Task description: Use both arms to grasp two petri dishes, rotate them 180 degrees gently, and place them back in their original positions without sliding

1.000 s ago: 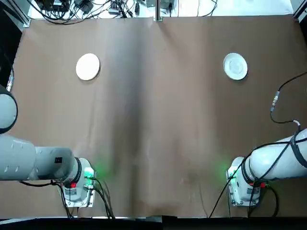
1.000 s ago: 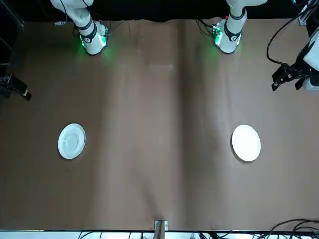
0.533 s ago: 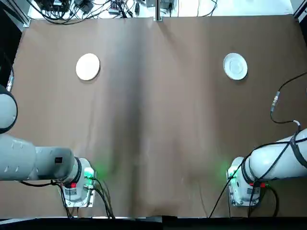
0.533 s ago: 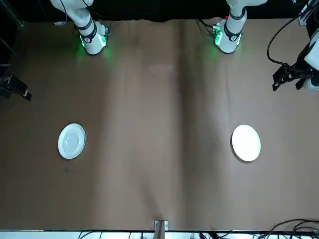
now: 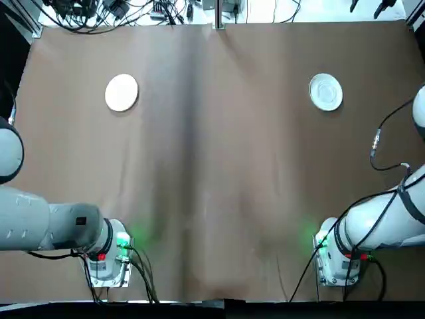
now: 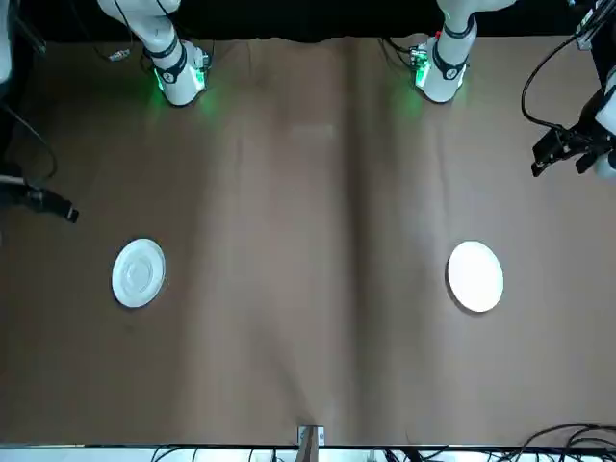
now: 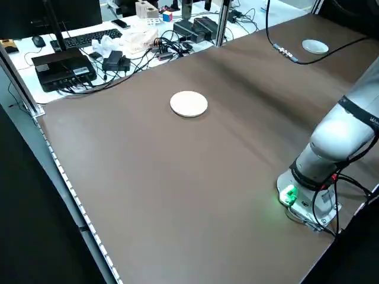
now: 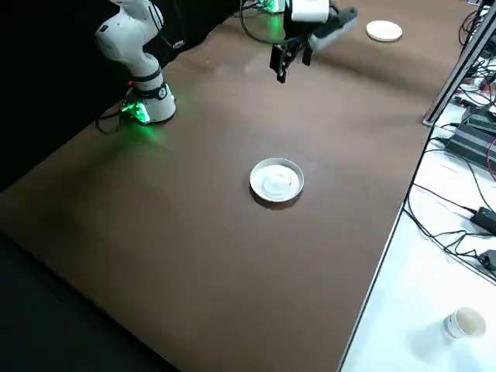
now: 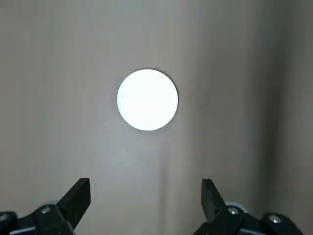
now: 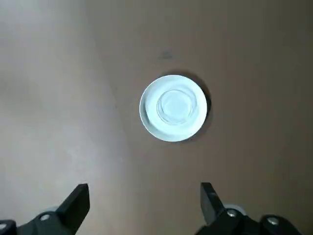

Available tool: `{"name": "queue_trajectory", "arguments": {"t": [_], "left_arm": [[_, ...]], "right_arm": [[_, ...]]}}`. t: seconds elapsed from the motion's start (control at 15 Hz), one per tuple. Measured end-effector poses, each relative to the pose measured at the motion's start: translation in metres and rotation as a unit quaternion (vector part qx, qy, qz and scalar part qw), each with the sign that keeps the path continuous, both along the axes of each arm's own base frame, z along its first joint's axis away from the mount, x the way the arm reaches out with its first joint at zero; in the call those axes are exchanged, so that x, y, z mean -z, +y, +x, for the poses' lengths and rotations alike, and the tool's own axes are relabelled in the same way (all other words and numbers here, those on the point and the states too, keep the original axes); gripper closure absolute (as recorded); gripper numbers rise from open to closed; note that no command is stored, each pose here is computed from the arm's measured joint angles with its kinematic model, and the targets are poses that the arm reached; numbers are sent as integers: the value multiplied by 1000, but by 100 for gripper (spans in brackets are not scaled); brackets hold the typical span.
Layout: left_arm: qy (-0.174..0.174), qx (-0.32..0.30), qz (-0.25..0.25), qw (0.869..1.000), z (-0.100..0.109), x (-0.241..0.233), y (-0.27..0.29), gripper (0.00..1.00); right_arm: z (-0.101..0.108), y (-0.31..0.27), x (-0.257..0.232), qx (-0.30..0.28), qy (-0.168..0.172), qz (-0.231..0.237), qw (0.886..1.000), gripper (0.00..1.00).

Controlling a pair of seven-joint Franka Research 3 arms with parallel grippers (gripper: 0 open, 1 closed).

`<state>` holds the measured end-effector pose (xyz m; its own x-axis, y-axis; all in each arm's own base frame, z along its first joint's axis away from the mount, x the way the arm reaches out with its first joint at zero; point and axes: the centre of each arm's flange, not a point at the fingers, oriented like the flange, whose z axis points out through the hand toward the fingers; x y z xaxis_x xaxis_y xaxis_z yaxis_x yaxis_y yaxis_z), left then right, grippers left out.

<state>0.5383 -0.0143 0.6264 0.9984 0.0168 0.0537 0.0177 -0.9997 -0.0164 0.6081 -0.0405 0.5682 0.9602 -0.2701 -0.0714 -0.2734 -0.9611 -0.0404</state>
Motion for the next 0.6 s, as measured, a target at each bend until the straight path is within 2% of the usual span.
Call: {"name": "queue_trajectory", "arguments": {"t": [0.13,0.2,0.33,0.47,0.6], "left_arm": [[6,34,2,999,1,14,-1,0],[13,74,3,997,3,34,-2,0],[22,112,4,993,4,57,-3,0],[27,141,4,990,7,80,-5,1],[30,187,4,982,13,104,-6,1]], "right_arm": [[12,-1,25,28,8,-4,1000,0],[21,-2,50,84,11,-9,996,0],[27,-4,73,154,15,-16,988,0],[34,-6,97,225,20,-23,974,0],[44,-12,121,297,16,-29,954,0]]}}
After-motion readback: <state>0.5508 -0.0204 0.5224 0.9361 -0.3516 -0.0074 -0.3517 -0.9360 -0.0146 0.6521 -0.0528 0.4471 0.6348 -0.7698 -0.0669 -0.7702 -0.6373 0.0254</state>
